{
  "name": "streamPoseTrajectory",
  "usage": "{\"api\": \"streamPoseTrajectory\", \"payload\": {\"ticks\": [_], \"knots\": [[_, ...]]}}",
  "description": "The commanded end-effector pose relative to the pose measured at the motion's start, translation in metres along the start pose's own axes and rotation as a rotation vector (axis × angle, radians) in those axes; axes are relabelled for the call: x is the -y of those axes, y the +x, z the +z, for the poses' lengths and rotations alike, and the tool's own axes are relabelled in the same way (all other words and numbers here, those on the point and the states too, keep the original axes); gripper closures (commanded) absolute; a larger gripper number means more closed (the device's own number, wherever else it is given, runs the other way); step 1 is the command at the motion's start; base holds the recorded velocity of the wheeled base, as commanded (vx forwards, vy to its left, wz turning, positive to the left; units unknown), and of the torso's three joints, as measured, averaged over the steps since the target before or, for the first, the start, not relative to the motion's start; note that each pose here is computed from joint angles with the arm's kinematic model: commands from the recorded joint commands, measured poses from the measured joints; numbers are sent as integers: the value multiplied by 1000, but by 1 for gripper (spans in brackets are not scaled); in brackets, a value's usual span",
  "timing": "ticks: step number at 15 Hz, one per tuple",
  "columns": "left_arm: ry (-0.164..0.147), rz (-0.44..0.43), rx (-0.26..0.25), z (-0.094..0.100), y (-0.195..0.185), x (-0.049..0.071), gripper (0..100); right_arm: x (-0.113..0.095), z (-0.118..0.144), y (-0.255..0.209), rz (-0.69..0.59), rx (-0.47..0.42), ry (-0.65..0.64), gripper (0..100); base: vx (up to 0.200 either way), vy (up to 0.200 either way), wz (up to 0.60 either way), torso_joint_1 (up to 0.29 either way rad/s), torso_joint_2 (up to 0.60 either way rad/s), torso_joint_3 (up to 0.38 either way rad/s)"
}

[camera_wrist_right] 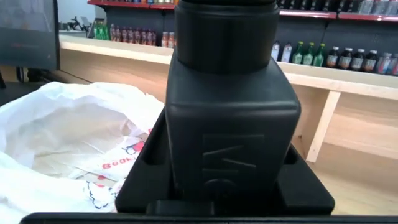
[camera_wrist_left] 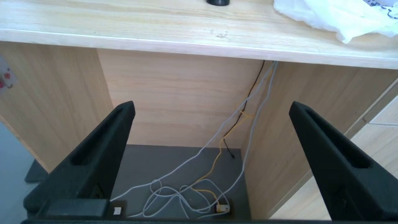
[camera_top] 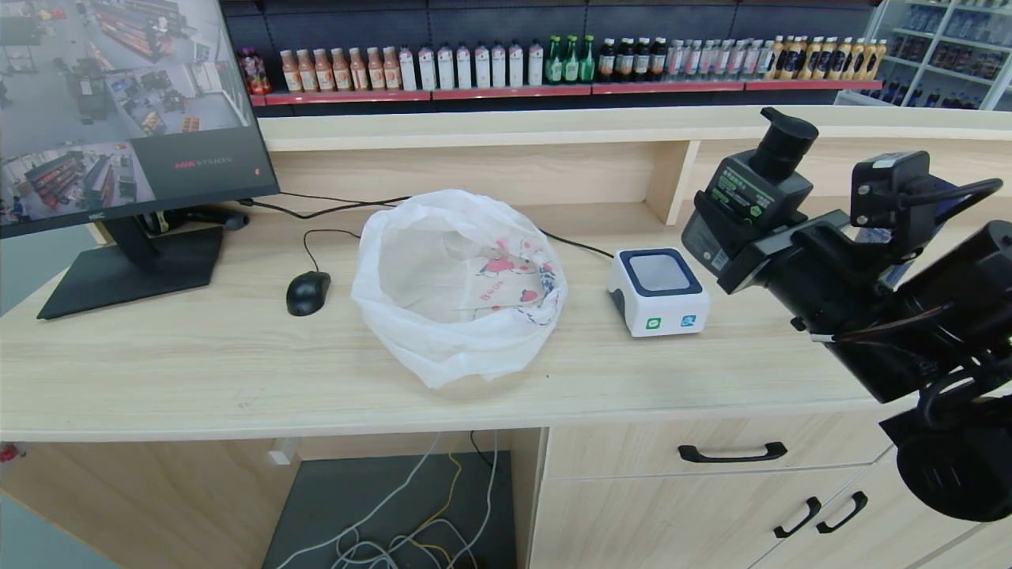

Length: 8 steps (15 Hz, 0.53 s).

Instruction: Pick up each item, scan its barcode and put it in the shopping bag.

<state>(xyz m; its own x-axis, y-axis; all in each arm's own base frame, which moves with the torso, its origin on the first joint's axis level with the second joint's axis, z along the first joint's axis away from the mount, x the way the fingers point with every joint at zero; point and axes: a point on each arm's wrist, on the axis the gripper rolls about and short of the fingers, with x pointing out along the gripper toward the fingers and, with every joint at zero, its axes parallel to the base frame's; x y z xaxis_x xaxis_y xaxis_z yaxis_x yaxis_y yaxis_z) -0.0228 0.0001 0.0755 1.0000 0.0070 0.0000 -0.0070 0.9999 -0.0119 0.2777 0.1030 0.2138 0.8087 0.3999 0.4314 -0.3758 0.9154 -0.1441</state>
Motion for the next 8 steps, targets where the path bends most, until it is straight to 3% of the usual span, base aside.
{"api": "streamPoseTrajectory", "payload": {"ticks": [1, 8], "knots": [[0, 1, 0, 0, 0, 0, 0, -1, 1, -7, -10, -14, 13, 100, 0, 0, 0, 0, 0, 0], [1, 1, 0, 0, 0, 0, 0, -1, 2, -9, -58, -19, 68, 100, 0, 0, 0, 0, 0, 0]]}}
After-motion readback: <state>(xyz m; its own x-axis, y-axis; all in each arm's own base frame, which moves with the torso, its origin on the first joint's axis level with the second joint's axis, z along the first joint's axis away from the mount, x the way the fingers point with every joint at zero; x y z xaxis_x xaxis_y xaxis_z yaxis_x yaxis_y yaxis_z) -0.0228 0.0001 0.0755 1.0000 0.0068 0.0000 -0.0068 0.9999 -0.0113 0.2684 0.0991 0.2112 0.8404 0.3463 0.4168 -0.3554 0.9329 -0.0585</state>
